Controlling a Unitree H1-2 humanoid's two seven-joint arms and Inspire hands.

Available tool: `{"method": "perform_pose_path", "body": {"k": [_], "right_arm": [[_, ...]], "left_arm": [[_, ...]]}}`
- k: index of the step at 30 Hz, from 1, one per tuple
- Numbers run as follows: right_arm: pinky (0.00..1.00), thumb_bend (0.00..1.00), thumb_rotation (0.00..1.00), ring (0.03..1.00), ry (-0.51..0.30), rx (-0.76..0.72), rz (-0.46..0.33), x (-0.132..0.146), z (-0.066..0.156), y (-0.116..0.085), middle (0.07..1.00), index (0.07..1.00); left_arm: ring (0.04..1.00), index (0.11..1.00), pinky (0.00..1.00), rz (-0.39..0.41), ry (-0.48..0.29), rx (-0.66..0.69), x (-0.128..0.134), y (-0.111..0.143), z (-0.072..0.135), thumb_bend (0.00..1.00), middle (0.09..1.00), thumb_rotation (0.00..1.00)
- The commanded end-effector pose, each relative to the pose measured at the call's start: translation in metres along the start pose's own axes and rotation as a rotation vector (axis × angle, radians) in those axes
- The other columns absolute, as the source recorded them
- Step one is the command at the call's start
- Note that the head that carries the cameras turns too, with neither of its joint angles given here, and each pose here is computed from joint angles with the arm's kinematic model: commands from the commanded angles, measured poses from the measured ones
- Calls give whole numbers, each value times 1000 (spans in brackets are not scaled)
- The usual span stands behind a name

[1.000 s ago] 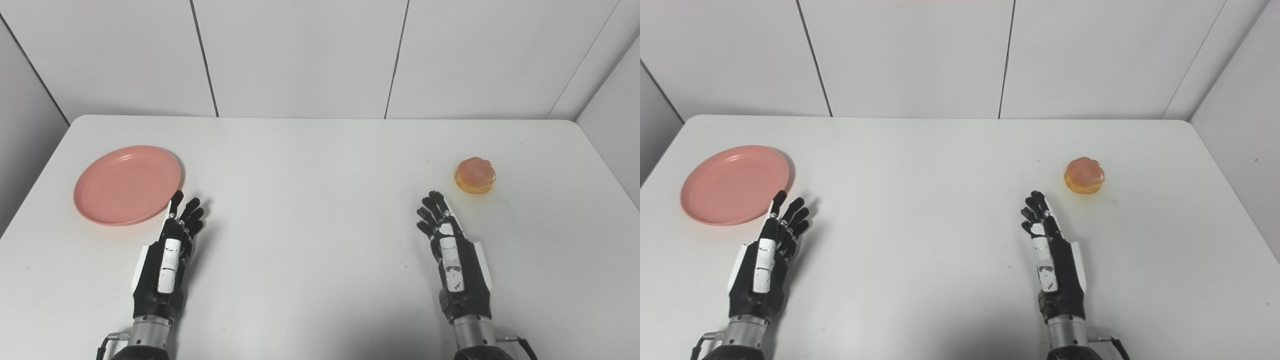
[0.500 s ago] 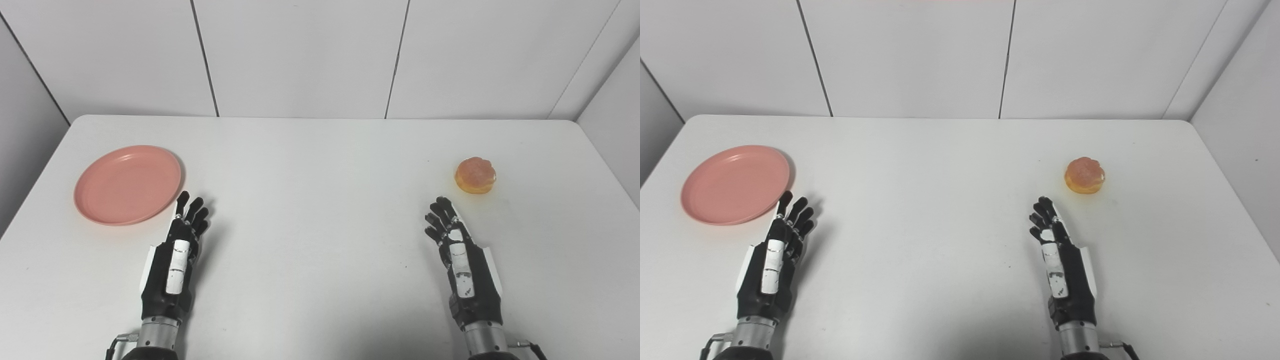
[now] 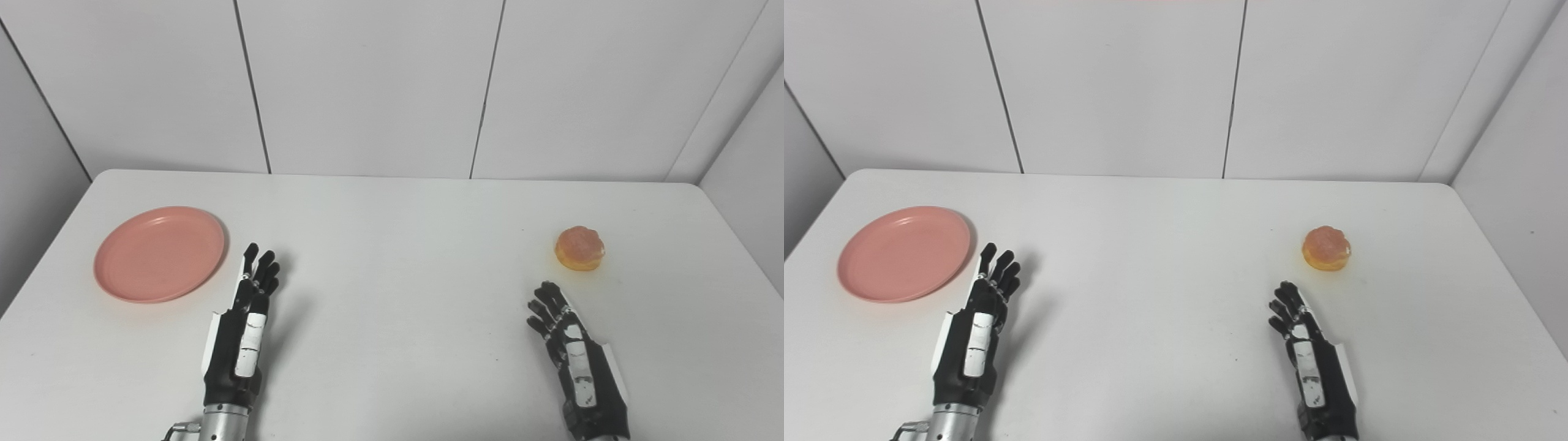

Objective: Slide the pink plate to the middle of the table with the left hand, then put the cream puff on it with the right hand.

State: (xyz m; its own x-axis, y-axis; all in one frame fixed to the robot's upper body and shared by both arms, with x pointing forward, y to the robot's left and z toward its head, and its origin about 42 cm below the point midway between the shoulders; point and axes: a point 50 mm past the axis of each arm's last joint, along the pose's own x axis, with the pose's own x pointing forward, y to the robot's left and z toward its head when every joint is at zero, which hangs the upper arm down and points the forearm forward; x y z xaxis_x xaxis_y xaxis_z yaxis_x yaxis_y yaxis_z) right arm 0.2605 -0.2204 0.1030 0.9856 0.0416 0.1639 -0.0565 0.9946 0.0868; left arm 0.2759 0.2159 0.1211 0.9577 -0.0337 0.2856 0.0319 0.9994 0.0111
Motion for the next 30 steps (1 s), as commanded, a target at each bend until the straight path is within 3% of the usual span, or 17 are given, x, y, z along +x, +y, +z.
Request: {"method": "perform_pose_path", "body": {"k": [1,6,14,18,24,30], "right_arm": [[919,877,986,918,-3,-25,1,-8,-10,-18,936,919],[933,865,979,921,1,-30,11,-9,-18,-33,940,919],[960,858,1000,938,4,-34,26,-7,-28,-49,956,929],[987,865,1000,954,11,-31,32,-6,-31,-54,974,943],[1000,858,1000,963,19,-31,38,-6,-31,-58,980,958],[1000,861,1000,958,21,-35,40,-7,-33,-55,977,949]], "left_arm": [[968,1000,981,7,89,-16,-22,-12,-28,768,980,914],[952,1000,942,8,72,26,-22,-25,-36,693,975,916],[931,1000,895,30,64,51,-20,-41,-46,753,958,928],[918,988,867,35,53,59,-20,-46,-48,730,948,916],[913,983,859,35,46,49,-19,-52,-49,684,944,894],[923,989,860,35,52,9,-19,-50,-49,717,954,890]]}}
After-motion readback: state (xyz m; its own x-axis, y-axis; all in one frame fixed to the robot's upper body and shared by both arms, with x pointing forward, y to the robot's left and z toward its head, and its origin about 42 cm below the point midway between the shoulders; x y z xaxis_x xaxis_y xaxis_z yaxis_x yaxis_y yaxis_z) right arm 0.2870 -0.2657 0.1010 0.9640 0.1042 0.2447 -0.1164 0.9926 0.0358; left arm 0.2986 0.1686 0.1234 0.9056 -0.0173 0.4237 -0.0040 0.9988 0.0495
